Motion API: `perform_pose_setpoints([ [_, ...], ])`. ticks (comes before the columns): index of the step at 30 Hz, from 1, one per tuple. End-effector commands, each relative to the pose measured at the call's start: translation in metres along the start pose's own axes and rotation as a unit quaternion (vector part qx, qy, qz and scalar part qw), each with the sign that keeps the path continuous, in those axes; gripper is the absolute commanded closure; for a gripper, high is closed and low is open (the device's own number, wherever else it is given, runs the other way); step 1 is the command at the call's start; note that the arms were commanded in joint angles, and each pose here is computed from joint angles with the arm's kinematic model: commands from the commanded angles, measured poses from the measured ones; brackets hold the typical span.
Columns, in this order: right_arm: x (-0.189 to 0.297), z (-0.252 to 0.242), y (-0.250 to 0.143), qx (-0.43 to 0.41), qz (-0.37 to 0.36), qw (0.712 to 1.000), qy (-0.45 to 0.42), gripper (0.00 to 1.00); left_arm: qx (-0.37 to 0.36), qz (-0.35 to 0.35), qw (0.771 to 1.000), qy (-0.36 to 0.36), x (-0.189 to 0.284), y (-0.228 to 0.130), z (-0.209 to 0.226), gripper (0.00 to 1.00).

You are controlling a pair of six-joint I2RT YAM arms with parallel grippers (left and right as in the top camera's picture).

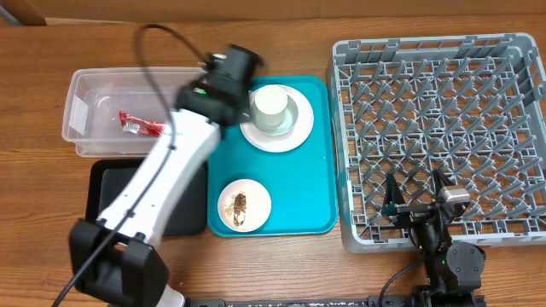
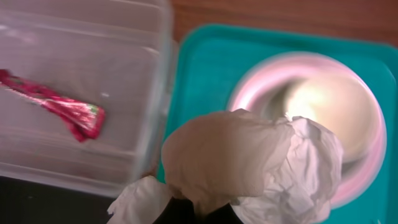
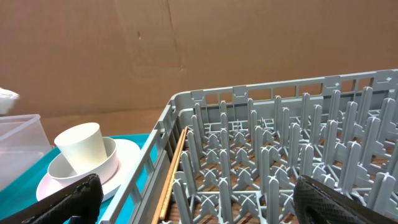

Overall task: Sort waste into correct bins and load items into the dishwasher
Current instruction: 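Carry the tissue with the left gripper into the clear bin and release, then reach the left gripper to the small food plate and grasp its rim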

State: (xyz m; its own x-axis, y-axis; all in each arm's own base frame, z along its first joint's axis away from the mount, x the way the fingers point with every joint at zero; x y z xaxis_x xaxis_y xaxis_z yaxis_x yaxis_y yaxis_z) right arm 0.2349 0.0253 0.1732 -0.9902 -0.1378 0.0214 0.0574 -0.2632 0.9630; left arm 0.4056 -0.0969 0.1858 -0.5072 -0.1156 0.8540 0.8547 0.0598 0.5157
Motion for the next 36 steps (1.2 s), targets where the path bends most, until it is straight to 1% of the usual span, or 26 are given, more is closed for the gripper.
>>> perform_pose_setpoints([
  [1, 0.000, -0.001, -0.002, 0.002, -0.002, 1.000, 0.000, 0.00, 0.078, 0.025, 0.996, -0.024, -0.027, 0.013, 0.035, 0.96],
  [2, 0.000, -0.001, -0.002, 0.002, -0.002, 1.000, 0.000, 0.00, 0.090, 0.031, 0.995, -0.023, -0.035, 0.014, 0.044, 0.96],
  [5, 0.000, -0.001, -0.002, 0.002, -0.002, 1.000, 0.000, 0.00, 0.133, 0.059, 0.989, 0.002, -0.082, 0.010, 0.080, 0.96],
  [7, 0.000, -0.001, -0.002, 0.002, -0.002, 1.000, 0.000, 0.00, 0.141, 0.064, 0.988, 0.008, -0.096, 0.009, 0.088, 0.96],
  [8, 0.000, -0.001, -0.002, 0.002, -0.002, 1.000, 0.000, 0.00, 0.147, 0.064, 0.987, 0.011, -0.104, 0.010, 0.093, 0.92],
  [10, 0.000, -0.001, -0.002, 0.002, -0.002, 1.000, 0.000, 0.00, 0.151, 0.058, 0.987, 0.013, -0.105, 0.013, 0.099, 0.67],
  [12, 0.000, -0.001, -0.002, 0.002, -0.002, 1.000, 0.000, 0.00, 0.142, 0.049, 0.989, 0.011, -0.104, 0.017, 0.100, 0.48],
  [13, 0.000, -0.001, -0.002, 0.002, -0.002, 1.000, 0.000, 0.00, 0.136, 0.046, 0.990, 0.010, -0.103, 0.020, 0.100, 0.36],
  [15, 0.000, -0.001, -0.002, 0.002, -0.002, 1.000, 0.000, 0.00, 0.134, 0.041, 0.990, 0.006, -0.099, 0.025, 0.099, 0.29],
  [18, 0.000, -0.001, -0.002, 0.002, -0.002, 1.000, 0.000, 0.00, 0.123, 0.038, 0.992, -0.002, -0.076, 0.033, 0.097, 0.27],
  [20, 0.000, -0.001, -0.002, 0.002, -0.002, 1.000, 0.000, 0.00, 0.120, 0.038, 0.992, -0.008, -0.057, 0.036, 0.095, 0.29],
  [21, 0.000, -0.001, -0.002, 0.002, -0.002, 1.000, 0.000, 0.00, 0.113, 0.039, 0.992, -0.029, -0.033, 0.035, 0.086, 0.33],
  [24, 0.000, -0.001, -0.002, 0.002, -0.002, 1.000, 0.000, 0.00, 0.084, 0.049, 0.991, -0.087, 0.011, 0.023, 0.059, 0.37],
  [25, 0.000, -0.001, -0.002, 0.002, -0.002, 1.000, 0.000, 0.00, 0.069, 0.061, 0.989, -0.116, 0.031, 0.011, 0.043, 0.43],
  [26, 0.000, -0.001, -0.002, 0.002, -0.002, 1.000, 0.000, 0.00, 0.049, 0.074, 0.987, -0.131, 0.048, -0.001, 0.028, 0.45],
  [28, 0.000, -0.001, -0.002, 0.002, -0.002, 1.000, 0.000, 0.00, -0.019, 0.094, 0.986, -0.133, 0.076, -0.030, 0.000, 0.52],
  [29, 0.000, -0.001, -0.002, 0.002, -0.002, 1.000, 0.000, 0.00, -0.030, 0.099, 0.986, -0.134, 0.080, -0.036, -0.005, 0.53],
  [30, 0.000, -0.001, -0.002, 0.002, -0.002, 1.000, 0.000, 0.00, -0.062, 0.115, 0.981, -0.141, 0.088, -0.052, -0.023, 0.56],
  [31, 0.000, -0.001, -0.002, 0.002, -0.002, 1.000, 0.000, 0.00, -0.092, 0.129, 0.976, -0.149, 0.093, -0.066, -0.039, 0.66],
  [32, 0.000, -0.001, -0.002, 0.002, -0.002, 1.000, 0.000, 0.00, -0.102, 0.134, 0.974, -0.151, 0.095, -0.072, -0.045, 0.75],
  [33, 0.000, -0.001, -0.002, 0.002, -0.002, 1.000, 0.000, 0.00, -0.127, 0.151, 0.968, -0.156, 0.098, -0.092, -0.062, 0.92],
  [34, 0.000, -0.001, -0.002, 0.002, -0.002, 1.000, 0.000, 0.00, -0.135, 0.159, 0.965, -0.156, 0.099, -0.102, -0.068, 0.96],
  [36, 0.000, -0.001, -0.002, 0.002, -0.002, 1.000, 0.000, 0.00, -0.146, 0.180, 0.961, -0.153, 0.097, -0.124, -0.078, 0.96],
])
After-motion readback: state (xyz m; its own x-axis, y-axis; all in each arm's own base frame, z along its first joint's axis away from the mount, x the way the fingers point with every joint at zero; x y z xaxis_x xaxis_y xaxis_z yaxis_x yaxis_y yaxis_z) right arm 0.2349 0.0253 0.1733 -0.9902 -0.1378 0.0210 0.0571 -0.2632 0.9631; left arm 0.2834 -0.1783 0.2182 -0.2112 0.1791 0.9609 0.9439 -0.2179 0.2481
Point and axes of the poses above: each gripper's point midway between its finger pads, its own x axis back along the fingers, its own z axis along the line the jaws close on, y = z × x, the point moved 1 cm from there along x, back along the fingers, and after that the axes turned 7 degrees about -x, right-handed, at the moved point
